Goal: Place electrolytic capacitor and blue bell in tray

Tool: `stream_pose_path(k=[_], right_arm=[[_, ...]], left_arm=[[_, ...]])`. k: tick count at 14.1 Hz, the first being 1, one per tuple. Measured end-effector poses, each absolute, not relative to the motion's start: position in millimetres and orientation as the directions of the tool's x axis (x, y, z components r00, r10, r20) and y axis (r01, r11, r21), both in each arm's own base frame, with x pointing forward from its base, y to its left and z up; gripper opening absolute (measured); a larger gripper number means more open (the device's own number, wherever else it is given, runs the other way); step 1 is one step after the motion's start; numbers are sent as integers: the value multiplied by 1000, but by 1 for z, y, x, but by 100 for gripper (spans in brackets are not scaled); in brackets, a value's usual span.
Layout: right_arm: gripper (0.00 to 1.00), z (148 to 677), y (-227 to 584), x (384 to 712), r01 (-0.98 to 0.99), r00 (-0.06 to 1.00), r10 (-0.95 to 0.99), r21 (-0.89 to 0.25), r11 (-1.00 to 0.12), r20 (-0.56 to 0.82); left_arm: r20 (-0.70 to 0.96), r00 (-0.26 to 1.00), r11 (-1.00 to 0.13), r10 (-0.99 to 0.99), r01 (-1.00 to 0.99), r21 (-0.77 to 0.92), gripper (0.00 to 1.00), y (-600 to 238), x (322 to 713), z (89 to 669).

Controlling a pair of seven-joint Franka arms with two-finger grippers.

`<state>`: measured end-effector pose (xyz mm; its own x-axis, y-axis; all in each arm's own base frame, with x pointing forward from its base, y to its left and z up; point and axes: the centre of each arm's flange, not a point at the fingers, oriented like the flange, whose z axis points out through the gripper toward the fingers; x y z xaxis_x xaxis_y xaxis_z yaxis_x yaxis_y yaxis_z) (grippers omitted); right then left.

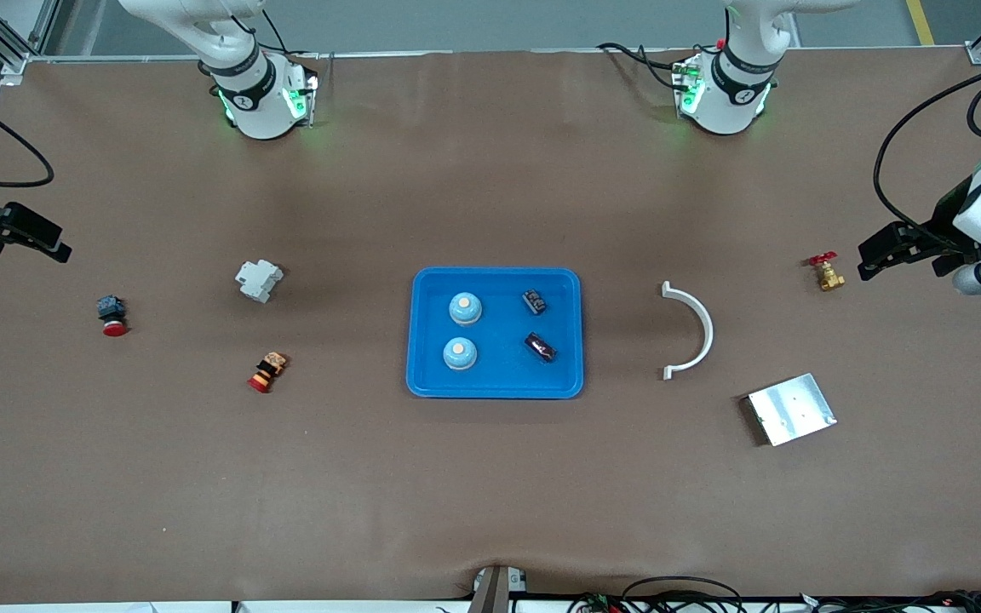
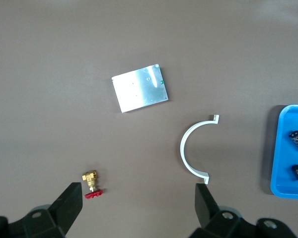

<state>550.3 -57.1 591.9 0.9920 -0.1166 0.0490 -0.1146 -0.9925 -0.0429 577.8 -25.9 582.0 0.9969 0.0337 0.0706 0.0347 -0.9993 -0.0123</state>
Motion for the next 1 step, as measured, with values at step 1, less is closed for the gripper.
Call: stream_pose_path(k=[1], right_arm=[[100,592,-57,550,-114,992,-116,-43,-993,49]], left_arm=[[73,997,-999,33,34,-12,100,-26,578,583]])
